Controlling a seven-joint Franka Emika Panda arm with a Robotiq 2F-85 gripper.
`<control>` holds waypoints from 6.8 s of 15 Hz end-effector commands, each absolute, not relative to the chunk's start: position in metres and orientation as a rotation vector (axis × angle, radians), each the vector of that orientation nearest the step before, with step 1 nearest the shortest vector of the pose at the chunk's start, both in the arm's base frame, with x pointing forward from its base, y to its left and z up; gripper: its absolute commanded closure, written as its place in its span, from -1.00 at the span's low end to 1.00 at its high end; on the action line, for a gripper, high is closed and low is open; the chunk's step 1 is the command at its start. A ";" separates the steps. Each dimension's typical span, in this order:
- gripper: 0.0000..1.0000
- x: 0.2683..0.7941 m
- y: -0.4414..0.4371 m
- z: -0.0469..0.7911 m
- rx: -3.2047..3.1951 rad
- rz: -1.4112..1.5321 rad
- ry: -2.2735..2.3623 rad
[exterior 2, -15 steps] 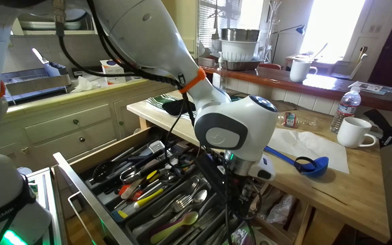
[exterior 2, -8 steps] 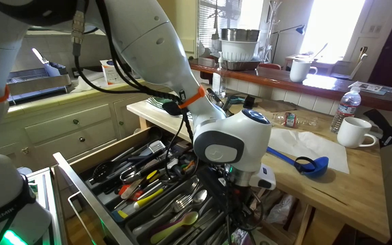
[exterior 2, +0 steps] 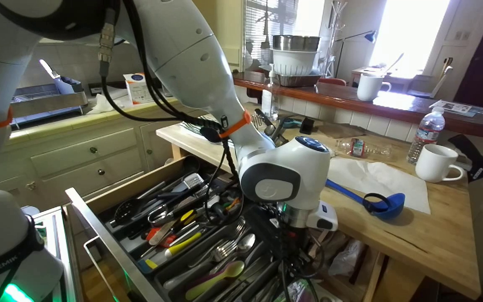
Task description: Remove the spoon from the drawer
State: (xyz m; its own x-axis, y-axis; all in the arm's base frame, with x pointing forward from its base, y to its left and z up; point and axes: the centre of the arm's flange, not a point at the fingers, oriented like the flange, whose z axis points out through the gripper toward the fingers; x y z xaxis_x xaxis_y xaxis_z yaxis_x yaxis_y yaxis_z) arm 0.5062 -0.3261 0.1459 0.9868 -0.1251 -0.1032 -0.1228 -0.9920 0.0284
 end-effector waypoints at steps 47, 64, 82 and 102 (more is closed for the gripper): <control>0.27 0.479 -0.345 0.134 3.116 -0.028 -0.225; 0.43 0.485 -0.332 0.113 3.131 -0.107 -0.147; 0.77 0.482 -0.327 0.125 3.104 -0.103 -0.111; 0.96 0.447 -0.305 0.154 3.101 -0.038 -0.101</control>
State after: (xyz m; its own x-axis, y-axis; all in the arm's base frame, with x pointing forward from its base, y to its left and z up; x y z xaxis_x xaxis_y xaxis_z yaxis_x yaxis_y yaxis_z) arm 0.4678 -0.3140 0.1444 0.9979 -0.0548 -0.0346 -0.0533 -0.9977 0.0415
